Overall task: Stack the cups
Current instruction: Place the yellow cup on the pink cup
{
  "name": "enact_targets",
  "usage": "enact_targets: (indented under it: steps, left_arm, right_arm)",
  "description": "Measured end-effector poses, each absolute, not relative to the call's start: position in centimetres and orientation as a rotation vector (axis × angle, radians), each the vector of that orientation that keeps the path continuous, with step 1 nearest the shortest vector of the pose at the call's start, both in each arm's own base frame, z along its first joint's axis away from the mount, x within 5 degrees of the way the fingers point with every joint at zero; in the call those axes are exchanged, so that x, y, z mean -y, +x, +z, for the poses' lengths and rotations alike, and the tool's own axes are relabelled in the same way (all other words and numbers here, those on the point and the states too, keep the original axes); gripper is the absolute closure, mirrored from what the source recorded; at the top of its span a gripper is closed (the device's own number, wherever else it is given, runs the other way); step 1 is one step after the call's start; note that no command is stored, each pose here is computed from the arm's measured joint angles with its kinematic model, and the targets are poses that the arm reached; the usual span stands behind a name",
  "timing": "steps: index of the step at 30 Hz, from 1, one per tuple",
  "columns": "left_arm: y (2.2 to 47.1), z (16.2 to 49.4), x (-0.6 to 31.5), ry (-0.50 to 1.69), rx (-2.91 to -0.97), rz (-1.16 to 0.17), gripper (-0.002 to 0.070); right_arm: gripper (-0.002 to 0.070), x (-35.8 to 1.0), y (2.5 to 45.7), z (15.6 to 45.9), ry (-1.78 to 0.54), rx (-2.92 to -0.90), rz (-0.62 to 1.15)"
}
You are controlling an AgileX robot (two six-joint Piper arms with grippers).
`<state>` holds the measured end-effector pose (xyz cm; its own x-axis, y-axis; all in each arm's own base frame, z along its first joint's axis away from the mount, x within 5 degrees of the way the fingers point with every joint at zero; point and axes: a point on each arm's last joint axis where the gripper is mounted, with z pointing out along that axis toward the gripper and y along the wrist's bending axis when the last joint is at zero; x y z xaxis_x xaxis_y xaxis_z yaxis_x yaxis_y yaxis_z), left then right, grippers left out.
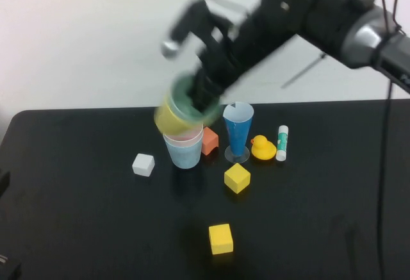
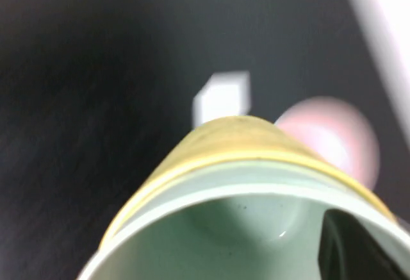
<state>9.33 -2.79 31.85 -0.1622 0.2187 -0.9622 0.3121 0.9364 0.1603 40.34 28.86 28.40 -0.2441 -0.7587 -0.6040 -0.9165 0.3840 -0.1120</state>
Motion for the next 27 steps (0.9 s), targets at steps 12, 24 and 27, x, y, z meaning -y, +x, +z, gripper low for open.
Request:
enact_targets:
  steps: [12, 24, 27]
  left_arm:
    - [9.4, 31.7, 2.5, 0.412, -1.764, -0.035, 0.0673]
    - [9.4, 31.7, 2.5, 0.415, -1.763, -0.029, 0.0673]
    - [9.4, 31.7, 2.5, 0.415, -1.763, -0.029, 0.0673]
  right_arm:
    - [0.0636, -30.7, 44.7, 22.0, -1.399, -2.112, 0.132]
    - [0.0524, -31.1, 45.3, 21.1, -1.359, -2.091, 0.133]
    - [0.0472, -31.0, 45.3, 21.1, -1.354, -2.099, 0.136]
